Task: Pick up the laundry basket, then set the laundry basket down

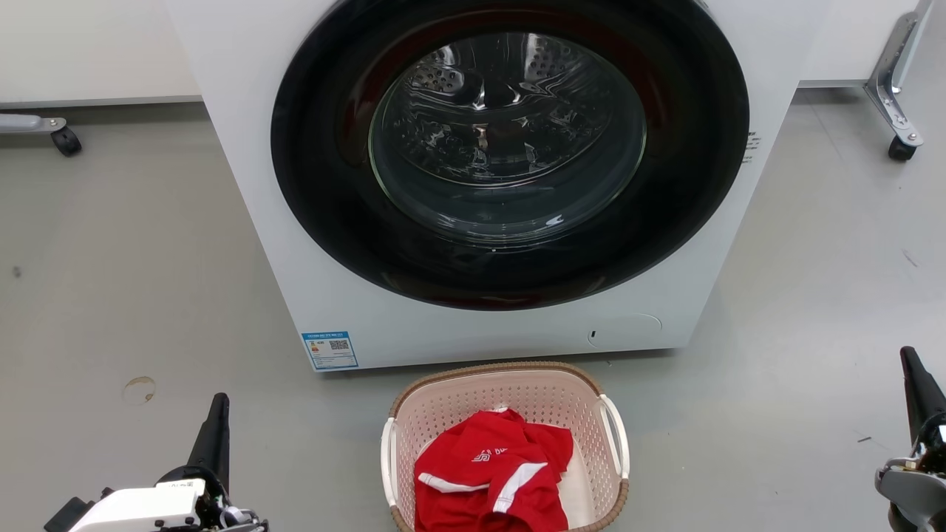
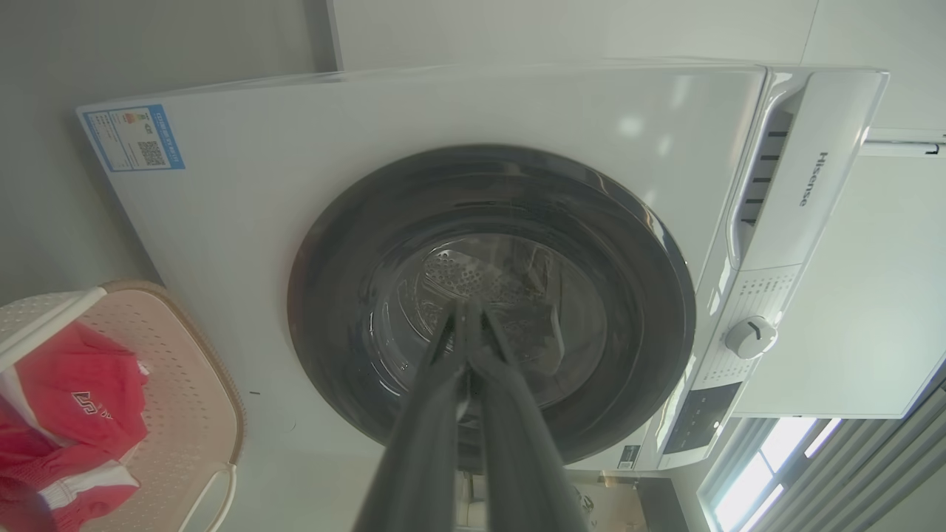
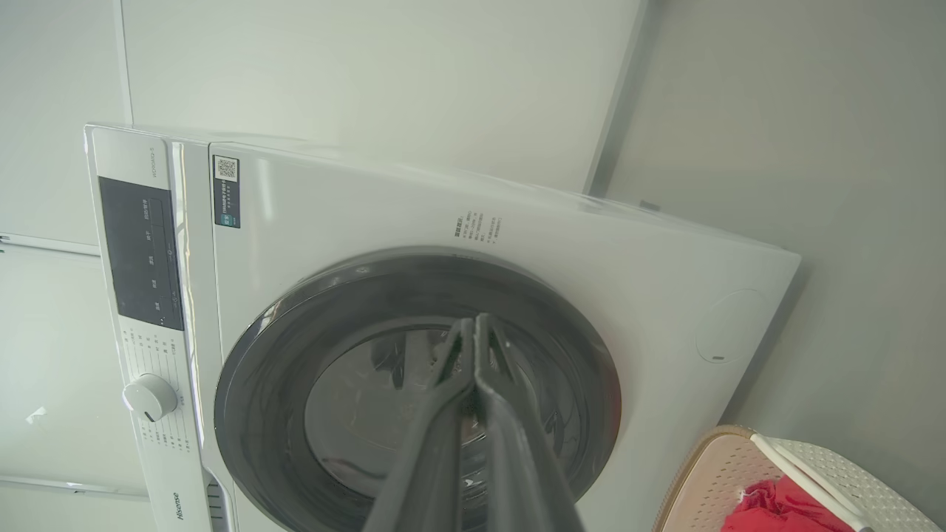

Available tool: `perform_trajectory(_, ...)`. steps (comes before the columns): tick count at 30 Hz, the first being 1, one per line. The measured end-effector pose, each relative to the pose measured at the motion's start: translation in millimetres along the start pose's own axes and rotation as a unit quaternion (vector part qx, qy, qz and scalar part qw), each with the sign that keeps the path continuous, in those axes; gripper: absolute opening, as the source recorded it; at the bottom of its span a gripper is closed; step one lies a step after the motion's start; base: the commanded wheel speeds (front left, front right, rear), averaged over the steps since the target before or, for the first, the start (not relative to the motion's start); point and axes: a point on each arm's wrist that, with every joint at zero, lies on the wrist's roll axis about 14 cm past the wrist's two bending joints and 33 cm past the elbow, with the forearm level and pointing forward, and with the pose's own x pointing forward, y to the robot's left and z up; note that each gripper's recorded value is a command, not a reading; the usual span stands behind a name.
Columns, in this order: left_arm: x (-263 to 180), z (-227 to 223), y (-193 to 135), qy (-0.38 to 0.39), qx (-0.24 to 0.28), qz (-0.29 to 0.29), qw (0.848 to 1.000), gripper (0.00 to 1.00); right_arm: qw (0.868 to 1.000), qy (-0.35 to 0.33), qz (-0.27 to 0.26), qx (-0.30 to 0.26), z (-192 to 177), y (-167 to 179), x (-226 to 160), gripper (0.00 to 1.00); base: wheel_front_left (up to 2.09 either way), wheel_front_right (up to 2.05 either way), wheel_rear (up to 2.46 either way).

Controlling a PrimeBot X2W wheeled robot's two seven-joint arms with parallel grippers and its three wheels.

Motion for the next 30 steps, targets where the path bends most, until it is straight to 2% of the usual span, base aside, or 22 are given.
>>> perform_trajectory(30,-0.2,1.0,0.1,0.000,0.001,0.000,1.000,0.00,1.000,0.000,0.000,0.000,0.1,0.0,0.0,0.00,0.00,0.00,0.00)
